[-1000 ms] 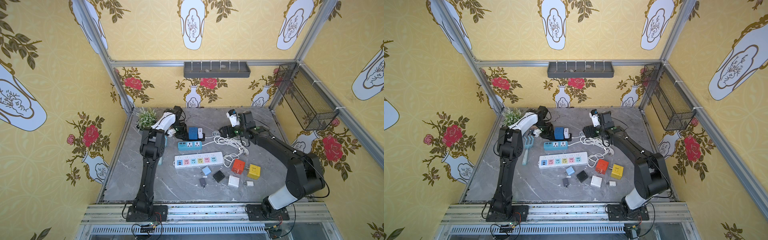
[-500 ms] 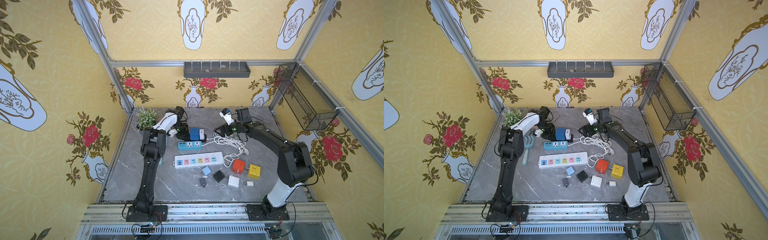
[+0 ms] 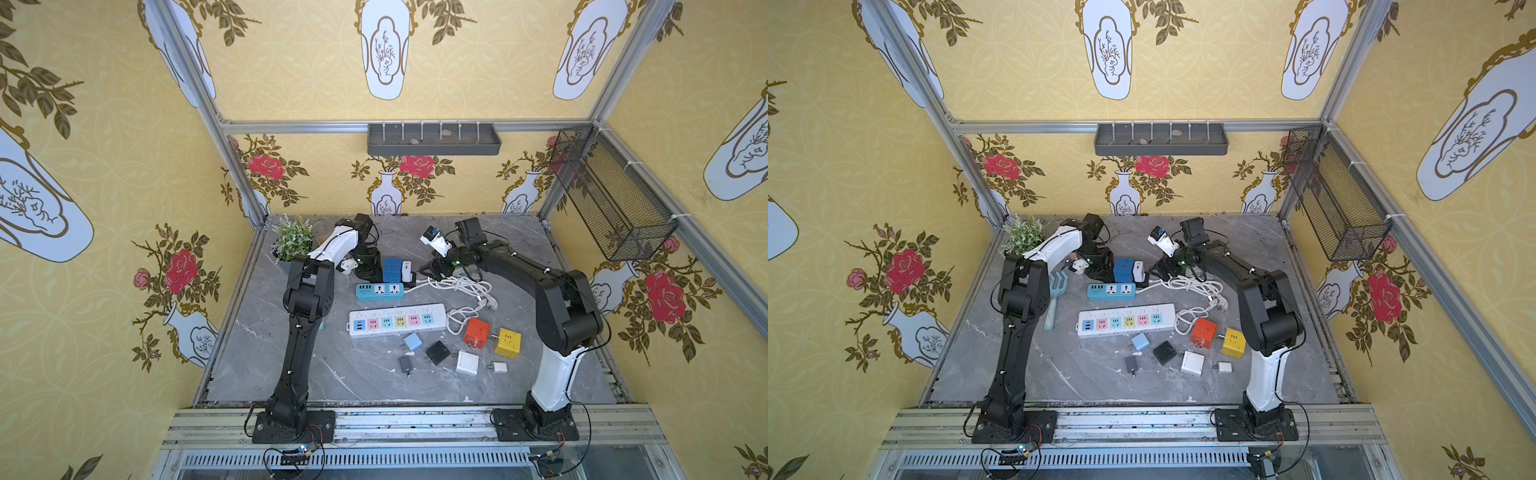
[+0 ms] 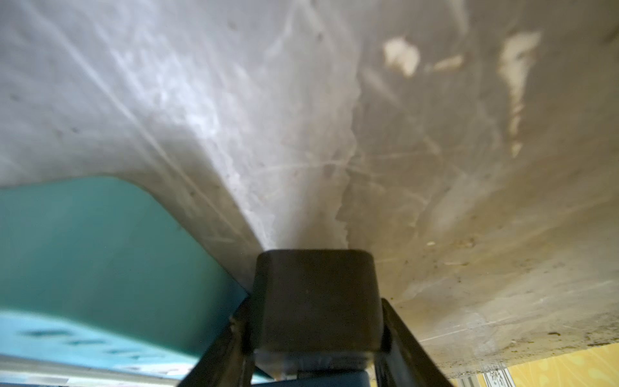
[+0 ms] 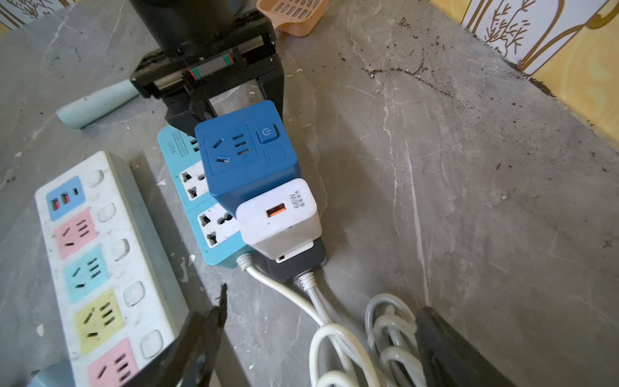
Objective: Pull the plug off the socket
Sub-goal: Adjust the socket at the center of the board, then remove the plug from the socket.
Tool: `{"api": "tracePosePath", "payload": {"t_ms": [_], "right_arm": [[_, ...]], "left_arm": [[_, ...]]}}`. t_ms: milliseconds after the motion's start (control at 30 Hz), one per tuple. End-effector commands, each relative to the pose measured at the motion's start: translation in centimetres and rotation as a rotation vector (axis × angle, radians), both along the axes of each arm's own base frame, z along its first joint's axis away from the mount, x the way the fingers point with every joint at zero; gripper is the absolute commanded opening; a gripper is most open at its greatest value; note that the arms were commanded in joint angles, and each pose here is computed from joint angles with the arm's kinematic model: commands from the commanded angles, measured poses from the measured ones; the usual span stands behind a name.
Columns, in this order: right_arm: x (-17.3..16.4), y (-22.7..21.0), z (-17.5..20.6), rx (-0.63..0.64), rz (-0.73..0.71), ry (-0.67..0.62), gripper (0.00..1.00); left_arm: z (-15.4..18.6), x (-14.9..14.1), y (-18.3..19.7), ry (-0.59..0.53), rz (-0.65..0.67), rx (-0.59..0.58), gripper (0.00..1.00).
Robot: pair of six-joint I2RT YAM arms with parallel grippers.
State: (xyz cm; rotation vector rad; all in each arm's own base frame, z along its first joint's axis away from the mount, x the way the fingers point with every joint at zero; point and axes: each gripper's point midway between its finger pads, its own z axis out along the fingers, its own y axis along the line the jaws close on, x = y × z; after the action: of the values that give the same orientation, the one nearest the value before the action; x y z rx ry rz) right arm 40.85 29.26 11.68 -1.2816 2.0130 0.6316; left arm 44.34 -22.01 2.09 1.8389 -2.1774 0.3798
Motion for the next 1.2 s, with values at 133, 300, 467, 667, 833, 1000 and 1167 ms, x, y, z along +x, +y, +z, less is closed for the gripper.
{"api": "tracePosePath", "payload": {"t_ms": [133, 300, 467, 667, 833, 1000, 1167], "right_arm": [[-0.7, 1.7, -2.5, -0.052, 0.103, 0.003, 0.92], [-1.2, 3.2, -3.5, -0.062, 0.153, 0.006, 0.92], [-0.8, 3.8, -4.2, -0.067, 0.167, 0.013, 0.92], [-0.6, 4.8, -4.7, -0.075, 0.185, 0.011, 0.88], [-0.8, 5.4, -5.1, -0.082, 0.199, 0.012, 0.85], [-0.6, 5.7, -5.2, -0.087, 0.199, 0.006, 0.79], [-0.7, 5.9, -4.8, -0.095, 0.209, -0.01, 0.58]], "left_arm": [[-1.6, -1.7, 0.2, 0.053, -0.056, 0.054, 0.03], [-1.6, -1.7, -0.1, 0.052, -0.074, 0.055, 0.03], [-1.6, -1.8, -0.2, 0.053, -0.083, 0.058, 0.03], [-1.7, -2.0, -0.3, 0.055, -0.091, 0.056, 0.03], [-1.8, -2.1, -0.3, 0.058, -0.09, 0.056, 0.03], [-1.8, -2.0, -0.3, 0.057, -0.092, 0.057, 0.03], [-1.8, -2.2, -0.2, 0.062, -0.092, 0.06, 0.02]]}}
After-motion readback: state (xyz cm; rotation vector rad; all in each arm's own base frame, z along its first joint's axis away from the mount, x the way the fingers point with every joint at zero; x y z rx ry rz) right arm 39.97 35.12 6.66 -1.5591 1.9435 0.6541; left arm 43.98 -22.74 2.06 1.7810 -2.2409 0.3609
